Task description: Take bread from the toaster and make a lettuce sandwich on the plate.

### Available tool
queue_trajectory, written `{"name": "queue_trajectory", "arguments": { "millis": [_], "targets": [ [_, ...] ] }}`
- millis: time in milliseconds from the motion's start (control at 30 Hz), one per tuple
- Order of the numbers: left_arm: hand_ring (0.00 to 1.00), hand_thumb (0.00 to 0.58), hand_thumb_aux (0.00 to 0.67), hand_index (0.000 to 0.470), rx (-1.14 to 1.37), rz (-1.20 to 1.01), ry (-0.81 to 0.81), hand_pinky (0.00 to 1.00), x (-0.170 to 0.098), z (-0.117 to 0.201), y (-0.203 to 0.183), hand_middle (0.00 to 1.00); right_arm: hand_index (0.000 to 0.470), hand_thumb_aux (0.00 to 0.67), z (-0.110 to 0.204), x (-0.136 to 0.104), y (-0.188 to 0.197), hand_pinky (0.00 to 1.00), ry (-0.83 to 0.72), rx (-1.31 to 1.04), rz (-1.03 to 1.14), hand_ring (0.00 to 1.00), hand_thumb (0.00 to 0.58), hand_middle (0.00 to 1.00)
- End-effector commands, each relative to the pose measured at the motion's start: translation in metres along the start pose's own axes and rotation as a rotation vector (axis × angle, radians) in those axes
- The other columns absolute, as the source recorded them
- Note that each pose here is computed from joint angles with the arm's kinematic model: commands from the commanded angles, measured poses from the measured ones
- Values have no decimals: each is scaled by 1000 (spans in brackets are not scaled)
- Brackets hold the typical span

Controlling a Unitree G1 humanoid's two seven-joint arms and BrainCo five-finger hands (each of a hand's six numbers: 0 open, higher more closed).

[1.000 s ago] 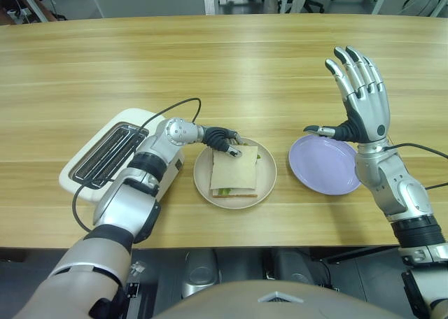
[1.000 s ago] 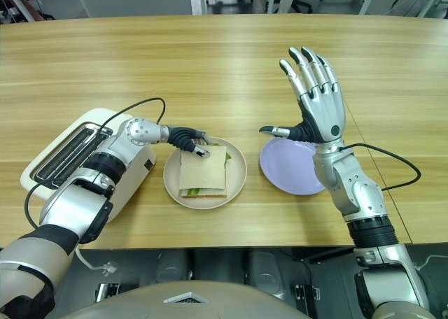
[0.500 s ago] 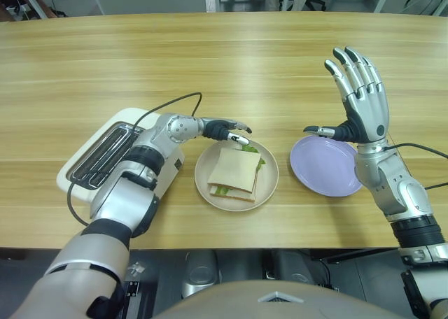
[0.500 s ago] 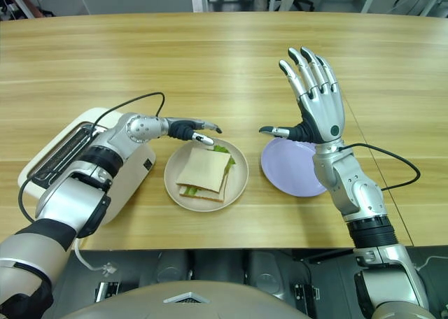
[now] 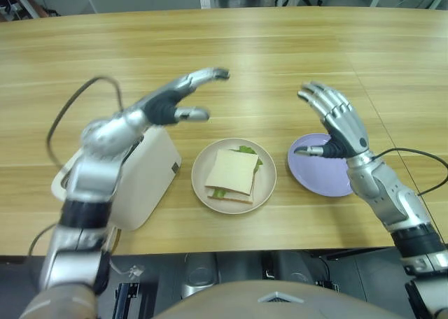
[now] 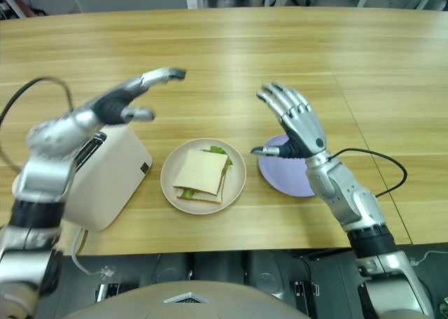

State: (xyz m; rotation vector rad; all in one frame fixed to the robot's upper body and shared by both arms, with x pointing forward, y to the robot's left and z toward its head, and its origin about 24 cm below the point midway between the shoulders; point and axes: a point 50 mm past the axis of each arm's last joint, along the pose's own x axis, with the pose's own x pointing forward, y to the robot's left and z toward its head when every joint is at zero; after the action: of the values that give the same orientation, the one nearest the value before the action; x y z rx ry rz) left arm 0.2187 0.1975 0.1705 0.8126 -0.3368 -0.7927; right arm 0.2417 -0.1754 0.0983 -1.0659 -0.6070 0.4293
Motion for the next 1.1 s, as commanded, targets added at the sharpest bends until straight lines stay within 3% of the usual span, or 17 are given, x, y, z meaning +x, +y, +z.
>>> {"name": "queue_trajectory", "arguments": {
  "millis": [33, 267, 533, 833, 1100],
  "targets": [
    [1000, 580, 670, 460, -80, -169, 43, 1000, -32, 17, -28, 1000, 460, 670, 18, -17, 13, 1000, -22, 185, 238, 1000, 580, 1000],
    [1000, 580, 670, 460, -244, -493, 133, 1000, -62, 26, -81, 1000, 460, 670, 46, -44, 35, 1000, -23, 387, 617, 1000, 580, 1000],
    [1000, 580, 670, 460, -377, -591, 191, 1000, -44, 1, -123, 1000, 460, 670, 50, -56, 68, 1000, 7, 453, 912, 1000, 580, 1000],
    [1000, 580, 670, 460, -237, -537, 426, 1000, -17, -59, -148, 1000, 460, 670, 46, -43, 100, 1000, -26, 367, 1015, 1000, 580, 1000],
    [1000, 580, 670, 460, -225, -451, 465, 1000, 4, -75, -156, 1000, 460, 670, 44, -30, 112, 1000, -50, 296, 964, 1000, 580, 1000]
  ]
}}
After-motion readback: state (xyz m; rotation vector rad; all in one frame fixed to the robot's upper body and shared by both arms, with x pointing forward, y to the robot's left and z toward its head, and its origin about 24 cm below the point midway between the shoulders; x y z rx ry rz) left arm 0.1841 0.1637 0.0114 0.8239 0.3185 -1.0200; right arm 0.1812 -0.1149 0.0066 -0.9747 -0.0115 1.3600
